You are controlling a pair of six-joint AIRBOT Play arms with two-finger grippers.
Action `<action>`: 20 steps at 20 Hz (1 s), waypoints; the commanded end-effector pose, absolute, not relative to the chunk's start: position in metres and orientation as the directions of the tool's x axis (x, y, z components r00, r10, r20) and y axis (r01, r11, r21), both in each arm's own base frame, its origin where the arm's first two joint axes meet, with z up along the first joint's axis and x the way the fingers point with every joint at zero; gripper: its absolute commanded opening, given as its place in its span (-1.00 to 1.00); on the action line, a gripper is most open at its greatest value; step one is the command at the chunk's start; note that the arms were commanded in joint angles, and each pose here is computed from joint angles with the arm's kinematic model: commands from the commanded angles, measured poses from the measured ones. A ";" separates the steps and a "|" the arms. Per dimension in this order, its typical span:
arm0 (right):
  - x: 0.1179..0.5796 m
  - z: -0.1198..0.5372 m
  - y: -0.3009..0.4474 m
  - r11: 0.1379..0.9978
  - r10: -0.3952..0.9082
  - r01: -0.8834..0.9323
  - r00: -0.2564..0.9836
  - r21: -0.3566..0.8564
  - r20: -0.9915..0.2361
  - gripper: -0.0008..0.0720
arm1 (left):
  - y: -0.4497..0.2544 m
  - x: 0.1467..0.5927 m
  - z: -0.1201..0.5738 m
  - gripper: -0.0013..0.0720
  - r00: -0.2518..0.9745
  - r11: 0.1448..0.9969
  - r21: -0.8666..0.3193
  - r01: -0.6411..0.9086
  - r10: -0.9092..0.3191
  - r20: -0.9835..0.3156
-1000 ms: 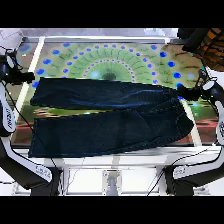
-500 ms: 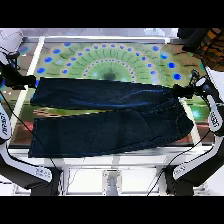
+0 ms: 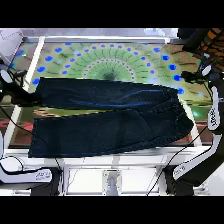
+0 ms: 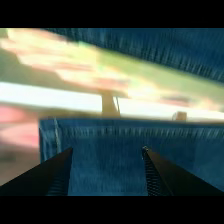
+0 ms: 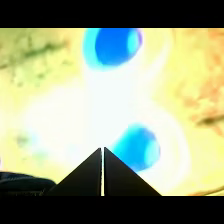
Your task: Fold the clothes and pants, and hang the long-sleeved shirts on hangers.
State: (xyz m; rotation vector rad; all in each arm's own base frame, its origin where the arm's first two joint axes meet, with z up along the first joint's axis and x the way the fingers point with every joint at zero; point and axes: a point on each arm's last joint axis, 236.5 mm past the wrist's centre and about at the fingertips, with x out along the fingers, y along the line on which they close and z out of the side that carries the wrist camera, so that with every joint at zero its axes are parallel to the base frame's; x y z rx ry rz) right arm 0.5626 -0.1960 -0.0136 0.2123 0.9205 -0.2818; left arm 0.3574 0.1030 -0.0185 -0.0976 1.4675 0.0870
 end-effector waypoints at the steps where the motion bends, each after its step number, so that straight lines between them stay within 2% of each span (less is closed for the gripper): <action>1: 0.544 -0.013 -0.216 0.940 -0.186 0.342 0.504 -0.002 -0.844 -0.11 | 0.097 0.321 -0.040 0.33 0.044 0.995 -0.005 -0.095 -0.001 -0.999; 2: 0.530 -0.020 -0.217 0.945 -0.171 0.325 0.455 -0.015 -0.874 0.31 | 0.098 0.316 -0.042 0.34 0.033 0.996 0.005 -0.092 0.008 -0.999; 3: 0.518 -0.026 -0.218 0.949 -0.155 0.314 0.409 -0.020 -0.899 0.33 | 0.100 0.314 -0.043 0.40 0.028 0.996 0.012 -0.088 0.015 -0.999; 4: 0.505 -0.032 -0.215 0.956 -0.130 0.291 0.361 -0.020 -0.924 0.32 | 0.103 0.313 -0.042 0.40 0.028 0.996 0.021 -0.085 0.024 -0.999; 5: 0.491 -0.038 -0.206 0.973 -0.073 0.230 0.310 0.000 -0.948 0.13 | 0.106 0.312 -0.041 0.40 0.027 0.996 0.032 -0.085 0.034 -0.999; 6: 0.479 -0.042 -0.193 0.986 -0.010 0.162 0.266 0.034 -0.964 0.04 | 0.111 0.309 -0.040 0.40 0.018 0.995 0.047 -0.085 0.049 -0.999; 9: 0.453 -0.052 -0.175 0.987 0.071 0.134 0.159 0.093 -0.985 0.04 | 0.131 0.294 -0.046 0.51 -0.024 0.990 0.091 -0.107 0.089 -0.996; 11: 0.443 -0.057 -0.163 0.981 0.121 0.137 0.118 0.137 -0.986 0.04 | 0.145 0.280 -0.054 0.51 -0.050 0.985 0.103 -0.141 0.097 -0.994; 15: 0.433 -0.057 -0.128 0.952 0.263 0.142 0.079 0.272 -0.962 0.04 | 0.170 0.282 -0.059 0.51 0.005 0.971 0.115 -0.211 0.119 -0.993; 17: 0.430 -0.053 -0.113 0.934 0.320 0.148 0.062 0.325 -0.946 0.04 | 0.171 0.289 -0.065 0.51 0.041 0.969 0.100 -0.225 0.112 -0.993; 20: 0.425 -0.050 -0.097 0.914 0.358 0.195 0.029 0.356 -0.933 0.04 | 0.150 0.295 -0.084 0.51 0.043 0.986 0.014 -0.168 0.022 -0.999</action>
